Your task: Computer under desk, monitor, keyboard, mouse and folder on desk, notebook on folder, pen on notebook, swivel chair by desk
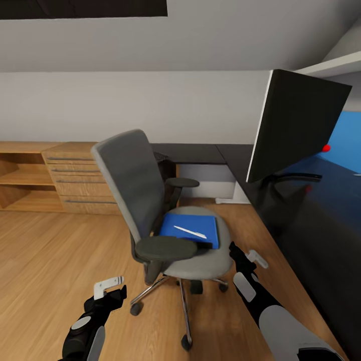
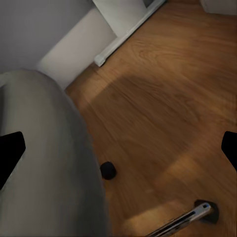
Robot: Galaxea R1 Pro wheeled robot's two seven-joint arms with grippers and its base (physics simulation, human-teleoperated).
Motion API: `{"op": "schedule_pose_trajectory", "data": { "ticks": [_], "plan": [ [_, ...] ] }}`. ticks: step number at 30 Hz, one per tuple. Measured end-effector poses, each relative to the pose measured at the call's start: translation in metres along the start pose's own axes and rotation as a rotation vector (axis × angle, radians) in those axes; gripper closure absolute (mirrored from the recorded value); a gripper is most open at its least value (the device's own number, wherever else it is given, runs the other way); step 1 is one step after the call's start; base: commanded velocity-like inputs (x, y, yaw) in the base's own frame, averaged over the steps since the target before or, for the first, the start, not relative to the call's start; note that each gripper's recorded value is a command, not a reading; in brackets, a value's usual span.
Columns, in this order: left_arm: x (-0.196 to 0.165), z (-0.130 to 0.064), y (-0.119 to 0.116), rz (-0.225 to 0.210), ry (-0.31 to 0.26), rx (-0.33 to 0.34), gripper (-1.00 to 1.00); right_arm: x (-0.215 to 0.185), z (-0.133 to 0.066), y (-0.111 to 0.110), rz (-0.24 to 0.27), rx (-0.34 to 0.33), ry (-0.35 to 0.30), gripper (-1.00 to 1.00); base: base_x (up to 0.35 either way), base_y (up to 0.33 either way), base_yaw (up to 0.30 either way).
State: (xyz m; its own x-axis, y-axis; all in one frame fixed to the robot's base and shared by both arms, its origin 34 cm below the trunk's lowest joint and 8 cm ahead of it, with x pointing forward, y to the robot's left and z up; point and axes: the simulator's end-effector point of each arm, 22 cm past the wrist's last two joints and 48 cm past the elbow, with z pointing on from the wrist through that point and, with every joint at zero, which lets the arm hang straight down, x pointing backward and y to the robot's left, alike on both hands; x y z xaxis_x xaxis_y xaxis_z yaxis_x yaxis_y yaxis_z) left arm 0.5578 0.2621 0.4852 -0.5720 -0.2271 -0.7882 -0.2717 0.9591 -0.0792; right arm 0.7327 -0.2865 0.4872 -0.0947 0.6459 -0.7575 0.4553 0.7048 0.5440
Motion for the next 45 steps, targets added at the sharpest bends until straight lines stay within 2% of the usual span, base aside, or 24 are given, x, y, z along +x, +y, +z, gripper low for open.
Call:
{"op": "schedule_pose_trajectory", "data": {
  "ticks": [9,12,14,18,20,24,29,45],
  "plan": [
    [-0.001,0.001,0.006,-0.008,0.000,-0.012,-1.00,0.001,0.000,-0.003,0.003,0.007,0.006,-1.00,0.207,0.000,0.000],
    [-0.002,0.003,0.045,-0.063,0.001,-0.082,-1.00,0.002,0.001,-0.004,0.005,0.010,0.012,-1.00,0.021,0.000,0.000],
    [-0.002,0.004,0.060,-0.087,0.001,-0.109,-1.00,0.002,0.001,-0.005,0.006,0.011,0.013,-1.00,0.008,0.000,0.000],
    [-0.009,0.001,0.074,-0.112,-0.015,-0.134,-1.00,0.003,0.001,-0.005,0.008,0.013,0.015,-1.00,0.003,0.000,0.000],
    [-0.013,0.000,0.076,-0.116,-0.023,-0.137,-1.00,0.003,0.001,-0.006,0.010,0.016,0.016,-1.00,0.001,0.000,0.000],
    [-0.018,-0.002,0.079,-0.123,-0.036,-0.141,-1.00,0.007,0.003,-0.020,0.067,0.049,0.058,-1.00,0.000,0.000,0.000],
    [-0.020,-0.003,0.075,-0.125,-0.039,-0.135,-1.00,0.012,0.005,-0.027,0.095,0.063,0.103,-1.00,0.000,0.000,0.000],
    [-0.018,-0.002,0.077,-0.130,-0.061,-0.135,-1.00,0.019,0.006,-0.030,0.092,0.055,0.104,-1.00,0.000,0.000,0.010]
  ]
}}
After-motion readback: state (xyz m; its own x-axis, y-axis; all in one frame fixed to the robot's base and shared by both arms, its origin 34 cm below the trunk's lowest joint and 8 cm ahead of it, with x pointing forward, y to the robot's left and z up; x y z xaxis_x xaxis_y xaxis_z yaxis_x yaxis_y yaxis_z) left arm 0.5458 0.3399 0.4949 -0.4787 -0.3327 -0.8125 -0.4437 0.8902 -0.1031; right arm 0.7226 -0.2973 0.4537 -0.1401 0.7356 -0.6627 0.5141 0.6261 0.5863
